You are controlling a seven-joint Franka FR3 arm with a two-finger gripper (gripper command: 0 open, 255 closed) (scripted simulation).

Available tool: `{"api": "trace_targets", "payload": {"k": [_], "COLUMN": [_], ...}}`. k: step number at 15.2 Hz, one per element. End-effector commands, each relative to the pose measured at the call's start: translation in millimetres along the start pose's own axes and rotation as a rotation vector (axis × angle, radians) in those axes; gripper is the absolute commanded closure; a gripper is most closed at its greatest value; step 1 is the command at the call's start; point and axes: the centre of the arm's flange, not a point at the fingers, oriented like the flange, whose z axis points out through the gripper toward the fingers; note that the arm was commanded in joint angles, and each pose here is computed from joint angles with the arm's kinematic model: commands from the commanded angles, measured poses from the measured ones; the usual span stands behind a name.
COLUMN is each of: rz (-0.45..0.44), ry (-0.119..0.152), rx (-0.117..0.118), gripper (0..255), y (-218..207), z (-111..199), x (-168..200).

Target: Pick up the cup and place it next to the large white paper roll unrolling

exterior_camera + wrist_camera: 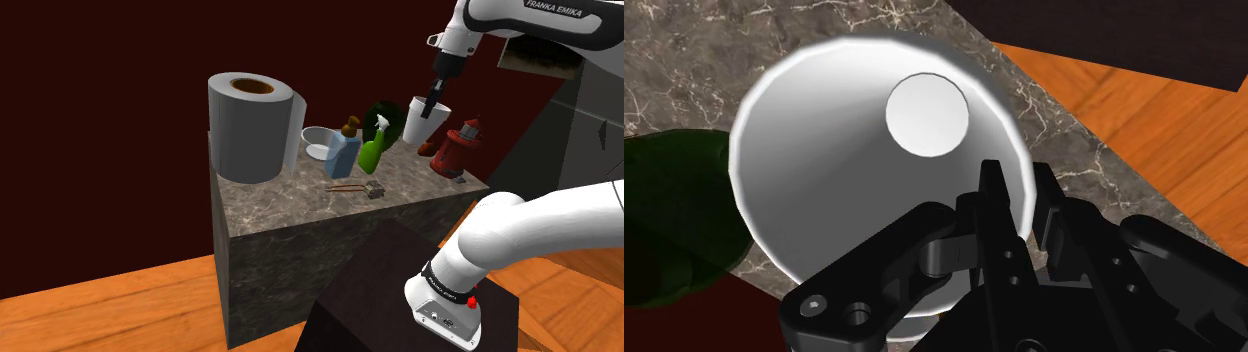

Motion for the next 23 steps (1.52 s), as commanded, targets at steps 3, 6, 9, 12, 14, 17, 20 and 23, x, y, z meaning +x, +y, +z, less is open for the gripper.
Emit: {"api": "trace_targets", "payload": {"k": [3,6,9,12,14,17,20,23], "rz": [0.000,0.000,0.000,0.000,0.000,0.000,0.000,0.000], "ry": [0.000,0.000,0.000,0.000,0.000,0.000,0.000,0.000], "rx": [0.000,0.000,0.000,0.000,0.000,0.000,0.000,0.000], "gripper": [255,255,255,255,255,255,255,255], "y": [-1,-1,-1,-1,-1,-2,-2,-2], "z": [-21,-37,-53,-69,-79,-95,-111,-127], "x": [0,-1,-1,-2,-2,-2,-3,-3]}}
